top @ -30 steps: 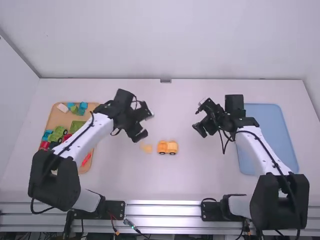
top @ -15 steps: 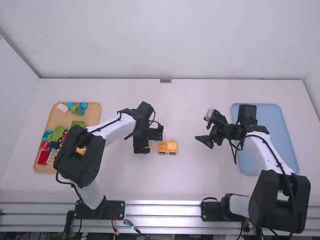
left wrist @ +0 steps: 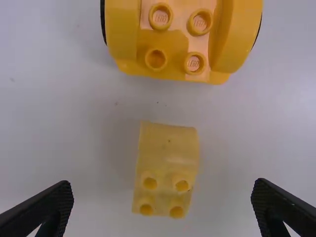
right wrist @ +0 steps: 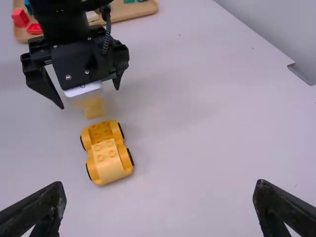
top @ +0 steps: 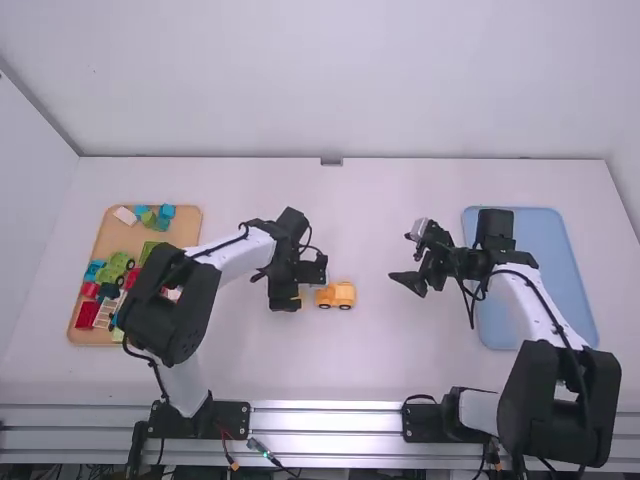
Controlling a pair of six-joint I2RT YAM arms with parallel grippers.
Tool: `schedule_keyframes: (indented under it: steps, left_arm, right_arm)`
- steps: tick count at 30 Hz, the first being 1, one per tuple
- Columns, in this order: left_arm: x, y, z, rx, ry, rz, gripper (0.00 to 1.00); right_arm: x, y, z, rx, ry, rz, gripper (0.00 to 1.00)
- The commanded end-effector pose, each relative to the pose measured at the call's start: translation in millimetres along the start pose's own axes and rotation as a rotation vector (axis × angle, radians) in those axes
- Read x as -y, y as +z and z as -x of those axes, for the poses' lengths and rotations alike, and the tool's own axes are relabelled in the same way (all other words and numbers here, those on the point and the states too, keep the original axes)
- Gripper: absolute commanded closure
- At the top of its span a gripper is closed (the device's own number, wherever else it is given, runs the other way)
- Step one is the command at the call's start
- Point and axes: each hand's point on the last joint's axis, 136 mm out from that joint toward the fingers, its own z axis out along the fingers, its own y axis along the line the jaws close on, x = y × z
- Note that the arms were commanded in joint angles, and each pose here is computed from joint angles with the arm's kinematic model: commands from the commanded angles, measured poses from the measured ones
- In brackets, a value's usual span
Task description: Assemble lego blocks to make yellow taxi
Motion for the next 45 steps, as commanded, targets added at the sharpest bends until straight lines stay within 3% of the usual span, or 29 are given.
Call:
schedule_keyframes:
  steps: [1,9,12,15,17,29,33,43,45]
  left_arm:
    - [13,13,-4,-0.004,-0.004,-0.041,0.04]
    - [16,24,-12,-0.003,-0.015,-0.032,0.07]
    - [14,24,-11,0.004,-0.013,-0.022,0.15]
    - [12,24,-9,0.01,-0.011,-0.015,0.18]
    - [8,24,-7,0.021,-0.037,0.0,0.27]
    - [5,24,-11,-0.003,-0.114,0.018,0.5]
    - [6,24,-12,-0.008,-0.125,0.015,0.67]
    - [1,24,-21,-0.049,-0.384,0.055,0.83]
    - [-4,23,-28,-0.078,-0.539,0.096,0.96]
  right_arm:
    - [-4,-2,5,0.022,-0.012,0.006,0.01]
    - [-5,-2,5,0.024,-0.011,0.008,0.01]
    - [-5,-2,5,0.024,-0.01,0.008,0.01]
    - [-5,-2,5,0.024,-0.01,0.008,0.01]
    - [-5,-2,5,0.024,-0.01,0.008,0.01]
    - [-5,-2,5,0.025,-0.009,0.009,0.01]
    - [-5,-2,6,0.03,-0.01,0.011,0.01]
    - [-6,-2,7,0.035,-0.01,0.014,0.01]
    - [-7,-2,8,0.042,-0.01,0.018,0.01]
